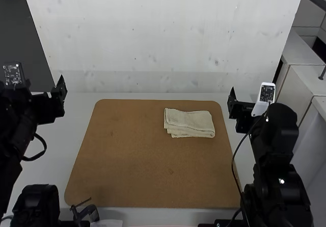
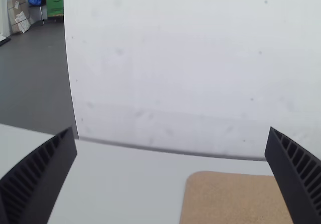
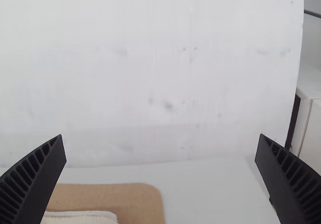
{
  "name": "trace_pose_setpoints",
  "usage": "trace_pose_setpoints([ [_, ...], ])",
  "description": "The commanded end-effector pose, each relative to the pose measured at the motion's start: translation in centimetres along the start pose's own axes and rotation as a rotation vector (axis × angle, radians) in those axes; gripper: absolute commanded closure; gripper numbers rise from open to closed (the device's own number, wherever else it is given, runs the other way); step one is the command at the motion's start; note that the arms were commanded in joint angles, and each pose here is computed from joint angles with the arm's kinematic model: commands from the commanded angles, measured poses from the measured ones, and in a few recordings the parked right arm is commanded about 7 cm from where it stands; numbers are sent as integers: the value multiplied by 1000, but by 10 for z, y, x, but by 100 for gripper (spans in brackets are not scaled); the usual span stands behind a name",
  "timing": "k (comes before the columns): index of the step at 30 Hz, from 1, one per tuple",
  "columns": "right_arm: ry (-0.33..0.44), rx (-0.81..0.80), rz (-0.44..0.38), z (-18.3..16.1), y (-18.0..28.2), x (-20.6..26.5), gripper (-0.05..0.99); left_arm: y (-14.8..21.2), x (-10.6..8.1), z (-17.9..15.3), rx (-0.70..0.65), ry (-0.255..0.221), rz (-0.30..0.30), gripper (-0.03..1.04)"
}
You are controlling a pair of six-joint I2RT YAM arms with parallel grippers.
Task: Fold the towel.
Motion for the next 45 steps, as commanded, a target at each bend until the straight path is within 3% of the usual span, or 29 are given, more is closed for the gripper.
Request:
trace_pose_setpoints([
  [1, -14, -15, 2, -7, -3, 1, -3, -15, -8, -15, -45, -102, -37, 4],
  [5, -35, 43, -3, -19, -3, 0, -3, -23, -23, -33, -40, -103, -121, 4],
  [8, -40, 47, -4, -23, -3, 0, -3, -26, -26, -44, -18, -104, -142, 4],
  [19, -93, 71, 43, -34, -4, 10, -3, -39, -28, -98, 76, -121, -154, 4],
  [25, -104, 75, 50, -35, -5, 11, -3, -39, -28, -94, 63, -110, -150, 4],
  [28, -104, 75, 50, -35, -5, 11, -3, -40, -20, -93, 63, -107, -102, 3],
  [45, -106, 74, 50, -34, -5, 11, -3, -40, -20, -94, 63, -109, -101, 2],
])
Point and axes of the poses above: each hand's point on the last joint's axis, 136 mm out from that joint toward the fingers, its own y axis back along the fingers, its own x axis along the line the jaws close on, z = x × y, the point moved 1 cm from there along y, back along the fingers
